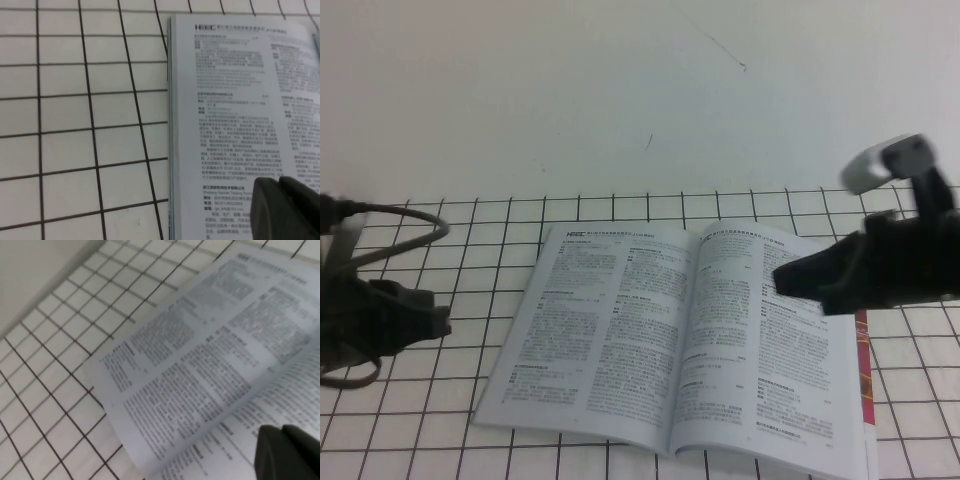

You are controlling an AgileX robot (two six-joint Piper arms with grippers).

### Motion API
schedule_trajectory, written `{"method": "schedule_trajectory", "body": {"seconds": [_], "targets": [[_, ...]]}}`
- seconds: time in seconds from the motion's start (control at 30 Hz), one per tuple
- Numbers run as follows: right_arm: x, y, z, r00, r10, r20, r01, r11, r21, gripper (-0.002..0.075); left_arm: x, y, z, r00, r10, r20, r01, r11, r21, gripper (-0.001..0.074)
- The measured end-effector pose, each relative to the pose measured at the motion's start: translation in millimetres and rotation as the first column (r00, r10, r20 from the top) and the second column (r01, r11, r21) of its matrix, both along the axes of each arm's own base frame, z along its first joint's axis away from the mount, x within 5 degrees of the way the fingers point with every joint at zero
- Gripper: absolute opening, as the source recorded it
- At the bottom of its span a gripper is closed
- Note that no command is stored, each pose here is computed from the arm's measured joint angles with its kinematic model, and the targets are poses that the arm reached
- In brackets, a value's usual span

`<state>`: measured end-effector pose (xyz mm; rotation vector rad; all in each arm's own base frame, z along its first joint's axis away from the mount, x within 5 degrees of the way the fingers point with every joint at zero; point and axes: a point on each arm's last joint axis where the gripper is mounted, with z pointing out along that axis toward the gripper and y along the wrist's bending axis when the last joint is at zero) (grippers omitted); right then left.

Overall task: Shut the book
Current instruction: 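Close the open booklet and leave it lying on the table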

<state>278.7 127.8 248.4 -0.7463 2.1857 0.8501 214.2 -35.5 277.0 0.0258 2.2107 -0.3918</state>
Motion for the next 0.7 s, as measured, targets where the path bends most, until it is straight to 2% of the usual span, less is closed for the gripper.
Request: {"method": "schedule_trajectory", "body": {"seconds": [0.1, 0.2, 0.37, 0.6, 0.7], "targets": [[20, 29, -30, 0.998, 0.051, -0.045, -0.053, 0.997, -0.049, -0.0003, 24, -4, -17, 0.997, -0.024, -0.072, 0.023, 1.0, -0.008, -0.0004], [39, 43, -61, 0.993, 0.059, -0.101, -0.068, 0.993, -0.094, -0.0003, 43, -4, -37, 0.994, 0.013, -0.113, -0.017, 0.999, -0.03, -0.0004], [61, 49, -98, 0.983, 0.046, -0.176, -0.071, 0.988, -0.139, -0.0003, 65, -1, -67, 0.987, 0.067, -0.147, -0.071, 0.997, -0.021, -0.0004], [65, 47, -124, 0.97, 0.054, -0.238, -0.11, 0.968, -0.228, -0.0003, 90, -3, -112, 0.959, 0.108, -0.26, -0.125, 0.991, -0.051, -0.0004], [66, 44, -129, 0.961, 0.027, -0.275, -0.105, 0.956, -0.273, -0.0003, 105, -7, -122, 0.958, 0.087, -0.275, -0.11, 0.991, -0.071, -0.0004]]}}
